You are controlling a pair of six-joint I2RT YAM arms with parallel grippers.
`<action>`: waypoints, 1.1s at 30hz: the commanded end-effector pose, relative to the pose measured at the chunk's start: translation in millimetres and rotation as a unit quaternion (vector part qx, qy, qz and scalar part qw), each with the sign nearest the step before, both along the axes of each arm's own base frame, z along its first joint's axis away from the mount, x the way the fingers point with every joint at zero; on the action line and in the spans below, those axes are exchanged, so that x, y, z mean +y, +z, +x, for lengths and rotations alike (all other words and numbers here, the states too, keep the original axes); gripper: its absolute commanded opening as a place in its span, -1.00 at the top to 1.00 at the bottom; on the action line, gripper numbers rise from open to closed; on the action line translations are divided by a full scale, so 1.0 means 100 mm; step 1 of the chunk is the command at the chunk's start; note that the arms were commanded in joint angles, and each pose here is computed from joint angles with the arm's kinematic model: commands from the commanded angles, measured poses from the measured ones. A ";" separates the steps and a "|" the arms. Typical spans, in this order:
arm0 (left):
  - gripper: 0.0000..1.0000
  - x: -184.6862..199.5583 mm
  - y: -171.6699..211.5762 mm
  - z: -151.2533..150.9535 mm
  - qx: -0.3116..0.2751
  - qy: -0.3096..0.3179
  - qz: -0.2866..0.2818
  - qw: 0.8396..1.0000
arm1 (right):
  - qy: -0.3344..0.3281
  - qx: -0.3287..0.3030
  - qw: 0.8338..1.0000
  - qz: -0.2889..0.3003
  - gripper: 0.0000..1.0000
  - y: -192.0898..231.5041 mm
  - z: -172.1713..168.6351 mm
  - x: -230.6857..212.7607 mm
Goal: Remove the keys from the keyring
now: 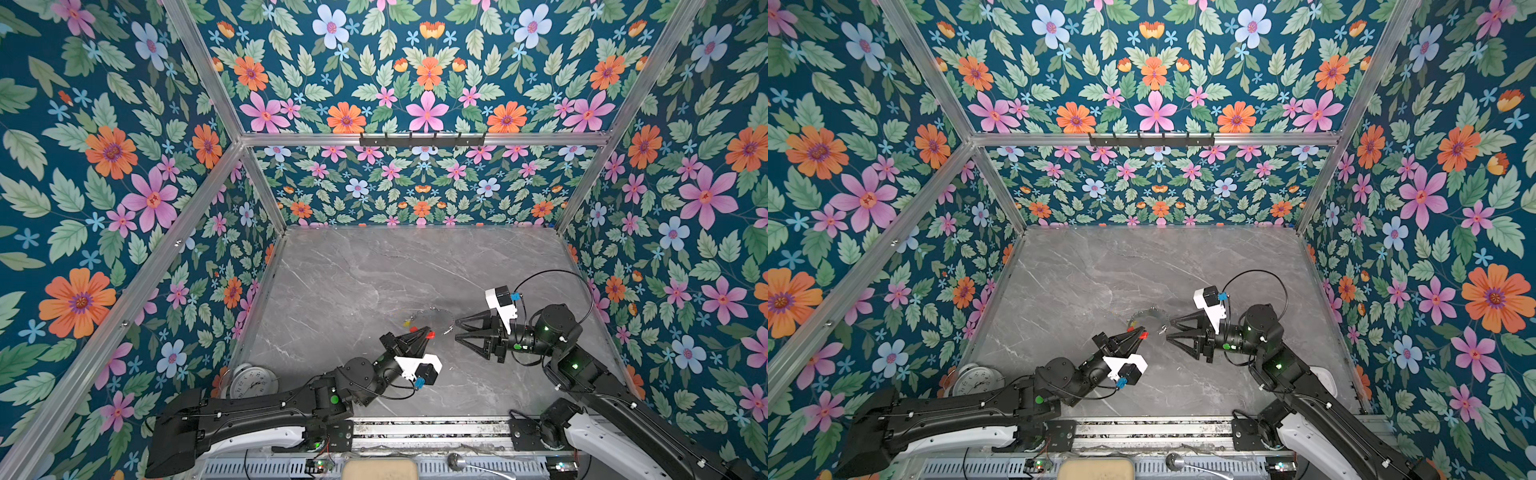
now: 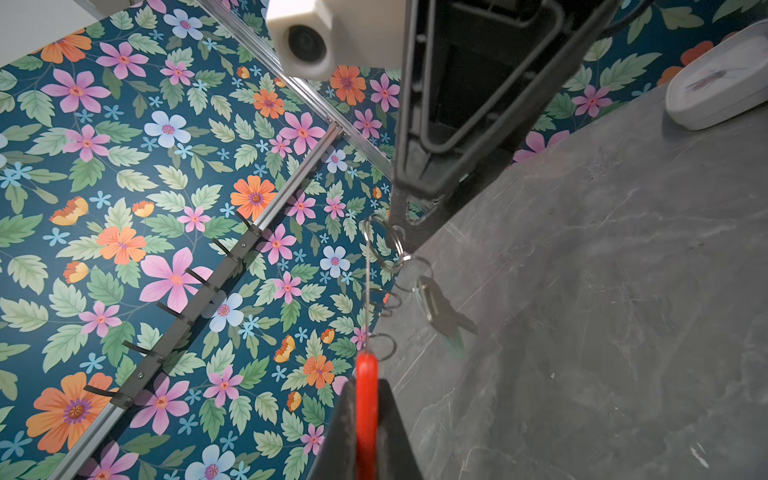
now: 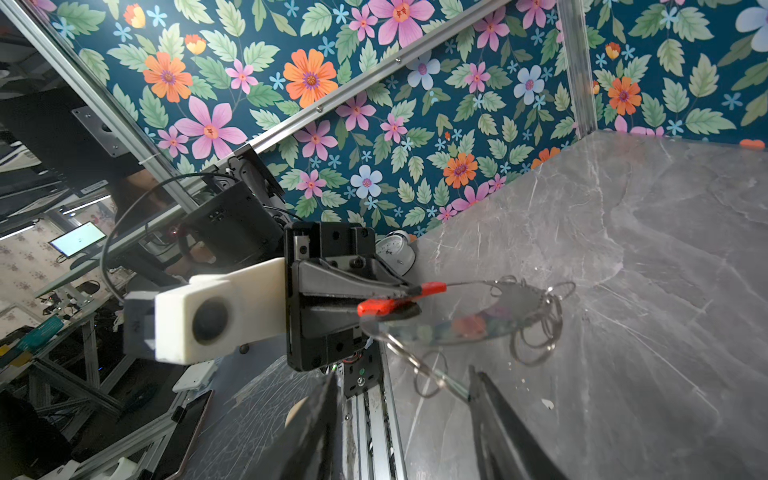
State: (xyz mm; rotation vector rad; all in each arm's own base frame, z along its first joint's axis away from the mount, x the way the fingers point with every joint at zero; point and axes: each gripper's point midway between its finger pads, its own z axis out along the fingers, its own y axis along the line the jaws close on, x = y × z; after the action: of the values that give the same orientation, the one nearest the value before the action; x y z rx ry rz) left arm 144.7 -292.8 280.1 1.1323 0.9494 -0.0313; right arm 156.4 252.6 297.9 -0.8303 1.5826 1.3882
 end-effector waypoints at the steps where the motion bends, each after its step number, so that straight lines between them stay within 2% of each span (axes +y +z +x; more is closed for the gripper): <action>1: 1.00 0.00 0.10 -0.05 -0.001 -0.014 -0.021 1.000 | 0.022 -0.023 0.999 0.008 -0.03 0.08 -0.03 0.04; 5: 1.00 -0.02 0.08 -0.07 0.000 -0.019 -0.015 1.000 | 0.047 -0.021 0.999 0.012 0.01 0.10 -0.07 0.08; 12: 1.00 0.01 0.10 -0.06 -0.001 -0.015 -0.023 1.000 | 0.057 -0.028 0.998 0.018 0.23 0.18 -0.12 0.07; 20: 1.00 0.02 0.10 -0.04 -0.002 -0.007 -0.026 1.000 | 0.059 -0.021 0.998 0.018 0.60 0.17 -0.12 0.08; 27: 1.00 0.02 0.10 -0.03 0.000 -0.003 -0.026 1.000 | 0.057 -0.017 0.998 0.015 1.00 0.14 -0.11 0.08; 33: 0.96 0.04 0.14 0.02 0.011 0.012 -0.043 0.999 | 0.036 -0.002 0.999 0.006 1.00 0.10 -0.05 0.06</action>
State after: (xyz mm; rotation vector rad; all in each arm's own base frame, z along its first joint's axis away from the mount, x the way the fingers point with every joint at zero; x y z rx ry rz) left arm 142.9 -292.7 279.2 1.1248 0.9536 -0.0430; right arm 147.7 259.9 305.4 -0.9113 1.5511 1.4650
